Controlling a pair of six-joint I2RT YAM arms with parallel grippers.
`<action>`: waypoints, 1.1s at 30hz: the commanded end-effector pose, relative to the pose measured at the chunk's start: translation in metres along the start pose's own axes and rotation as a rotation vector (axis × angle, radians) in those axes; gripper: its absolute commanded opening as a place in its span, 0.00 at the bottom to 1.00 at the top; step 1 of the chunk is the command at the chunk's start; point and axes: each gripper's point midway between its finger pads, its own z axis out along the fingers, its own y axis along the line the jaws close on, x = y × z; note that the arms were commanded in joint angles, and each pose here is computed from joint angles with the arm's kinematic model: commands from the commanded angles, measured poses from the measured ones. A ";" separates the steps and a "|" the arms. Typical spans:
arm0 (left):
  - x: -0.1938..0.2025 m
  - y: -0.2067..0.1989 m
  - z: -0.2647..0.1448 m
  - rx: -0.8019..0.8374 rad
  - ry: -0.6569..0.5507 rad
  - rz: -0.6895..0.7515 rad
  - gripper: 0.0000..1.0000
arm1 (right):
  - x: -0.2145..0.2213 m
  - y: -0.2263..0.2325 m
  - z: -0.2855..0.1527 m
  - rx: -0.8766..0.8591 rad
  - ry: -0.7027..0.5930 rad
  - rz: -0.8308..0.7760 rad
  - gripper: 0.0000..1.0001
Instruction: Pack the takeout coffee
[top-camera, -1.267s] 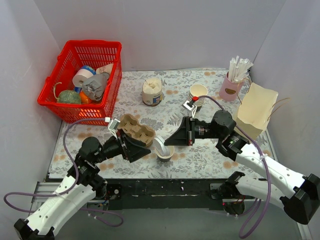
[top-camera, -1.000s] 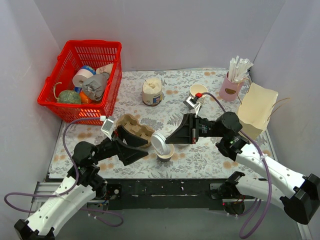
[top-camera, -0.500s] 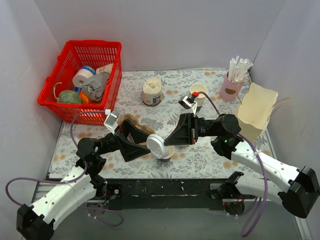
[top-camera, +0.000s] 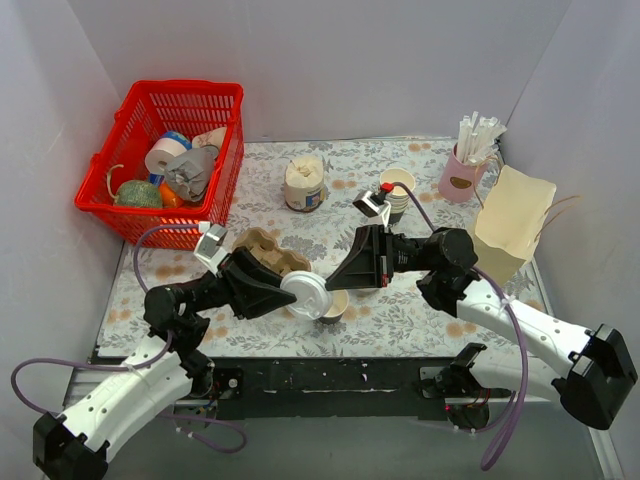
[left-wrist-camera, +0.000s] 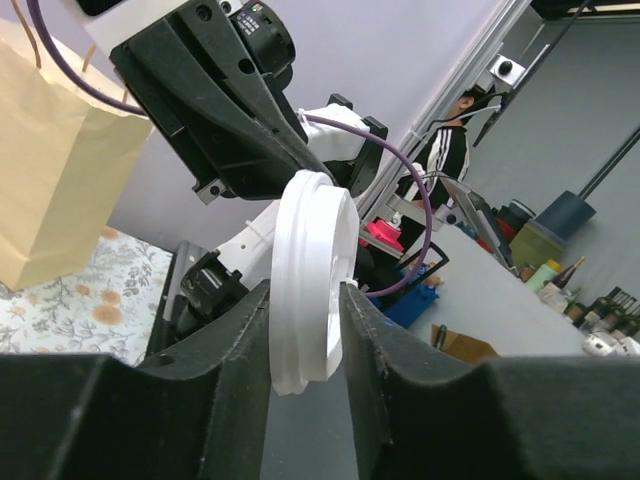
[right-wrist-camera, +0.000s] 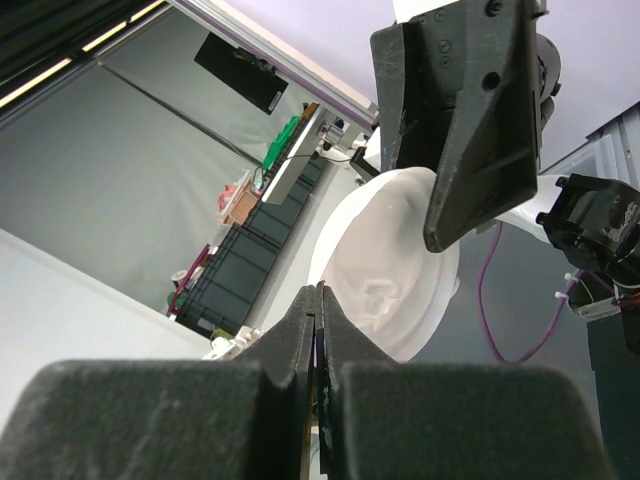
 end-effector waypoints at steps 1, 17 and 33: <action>-0.004 -0.002 0.001 -0.011 -0.011 0.008 0.27 | 0.000 0.009 0.001 -0.038 0.007 -0.043 0.01; -0.011 0.012 0.003 -0.140 -0.029 -0.093 0.10 | -0.059 -0.059 -0.055 0.630 -0.334 -0.328 0.76; 0.007 0.067 0.010 -0.253 -0.022 -0.368 0.11 | -0.011 -0.104 -0.062 0.640 -0.080 -0.355 0.79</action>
